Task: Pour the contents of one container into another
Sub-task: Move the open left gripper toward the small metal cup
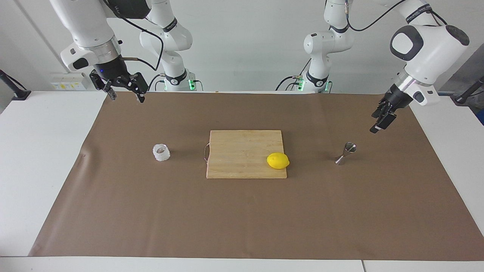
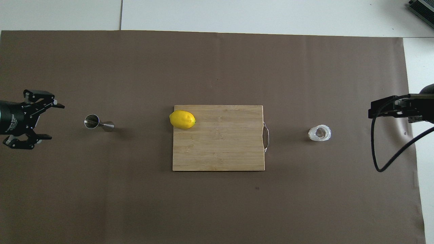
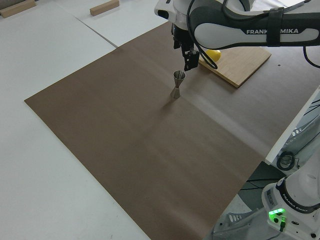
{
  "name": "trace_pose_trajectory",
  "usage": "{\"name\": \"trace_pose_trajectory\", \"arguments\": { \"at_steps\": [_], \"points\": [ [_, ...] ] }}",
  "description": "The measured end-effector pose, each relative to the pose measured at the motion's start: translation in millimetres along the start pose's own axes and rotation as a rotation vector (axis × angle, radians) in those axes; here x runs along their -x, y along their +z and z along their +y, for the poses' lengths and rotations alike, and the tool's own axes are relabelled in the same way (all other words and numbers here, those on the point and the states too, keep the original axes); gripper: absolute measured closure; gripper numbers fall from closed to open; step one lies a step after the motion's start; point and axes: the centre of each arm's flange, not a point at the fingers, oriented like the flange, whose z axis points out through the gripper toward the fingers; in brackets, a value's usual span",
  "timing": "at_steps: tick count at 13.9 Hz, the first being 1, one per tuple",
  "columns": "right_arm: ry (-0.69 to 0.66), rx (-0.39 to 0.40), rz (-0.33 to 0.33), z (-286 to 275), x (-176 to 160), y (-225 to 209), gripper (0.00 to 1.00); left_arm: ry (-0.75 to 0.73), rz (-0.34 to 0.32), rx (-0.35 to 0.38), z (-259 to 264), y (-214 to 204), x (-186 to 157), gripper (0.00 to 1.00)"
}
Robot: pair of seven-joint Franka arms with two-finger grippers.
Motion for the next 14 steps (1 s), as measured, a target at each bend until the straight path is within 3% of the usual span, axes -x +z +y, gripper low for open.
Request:
{"name": "trace_pose_trajectory", "arguments": {
  "at_steps": [5,14],
  "points": [
    [0.0,0.0,0.0,0.0,0.0,0.0,0.0,-0.104,-0.017,-0.002,-7.1,60.0,-17.5,0.0],
    [0.0,0.0,0.0,0.0,0.0,0.0,0.0,-0.116,-0.022,0.001,-7.9,61.3,-18.9,0.0]
  ]
}}
